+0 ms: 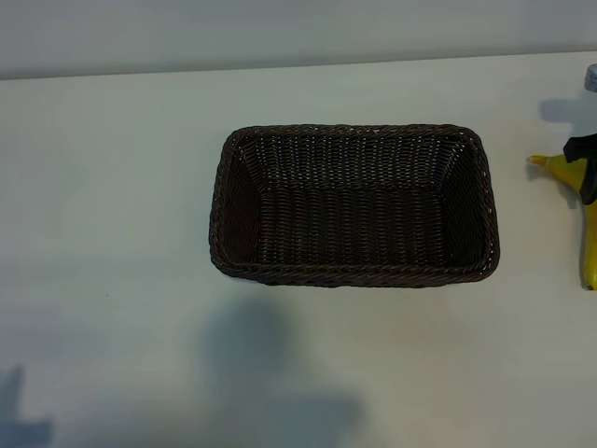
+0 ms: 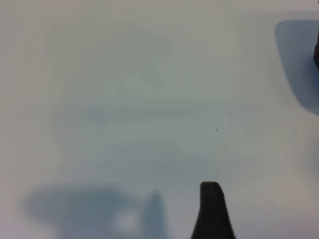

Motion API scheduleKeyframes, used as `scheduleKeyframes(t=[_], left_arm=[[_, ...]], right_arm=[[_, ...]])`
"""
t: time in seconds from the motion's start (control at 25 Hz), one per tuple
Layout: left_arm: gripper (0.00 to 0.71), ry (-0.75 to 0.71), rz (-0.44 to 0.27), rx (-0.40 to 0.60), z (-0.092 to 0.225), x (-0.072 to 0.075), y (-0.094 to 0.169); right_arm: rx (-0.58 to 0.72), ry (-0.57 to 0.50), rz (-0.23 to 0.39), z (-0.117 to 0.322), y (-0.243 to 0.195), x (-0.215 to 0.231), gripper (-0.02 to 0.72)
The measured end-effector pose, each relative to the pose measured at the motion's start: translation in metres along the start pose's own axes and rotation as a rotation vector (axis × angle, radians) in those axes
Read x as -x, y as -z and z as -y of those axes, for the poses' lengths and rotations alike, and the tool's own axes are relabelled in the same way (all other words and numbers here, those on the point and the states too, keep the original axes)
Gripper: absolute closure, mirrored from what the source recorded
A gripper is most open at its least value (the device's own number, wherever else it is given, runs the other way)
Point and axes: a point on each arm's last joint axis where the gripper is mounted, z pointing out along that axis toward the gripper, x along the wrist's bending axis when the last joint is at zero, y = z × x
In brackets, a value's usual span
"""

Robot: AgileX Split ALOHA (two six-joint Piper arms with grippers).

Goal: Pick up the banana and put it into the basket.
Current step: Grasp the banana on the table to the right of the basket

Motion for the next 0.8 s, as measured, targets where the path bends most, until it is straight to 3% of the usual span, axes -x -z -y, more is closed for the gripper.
scheduleKeyframes(t=[0.64, 0.8], left_arm=[[0.169, 0.002, 0.000, 0.000, 0.000, 0.000, 0.000], [0.169, 0.001, 0.000, 0.000, 0.000, 0.000, 0.000]], right_arm=[[-0.046, 0.003, 0.023, -0.003, -0.033, 0.006, 0.192], [-0.045, 0.001, 0.024, -0.003, -0.033, 0.006, 0.259]])
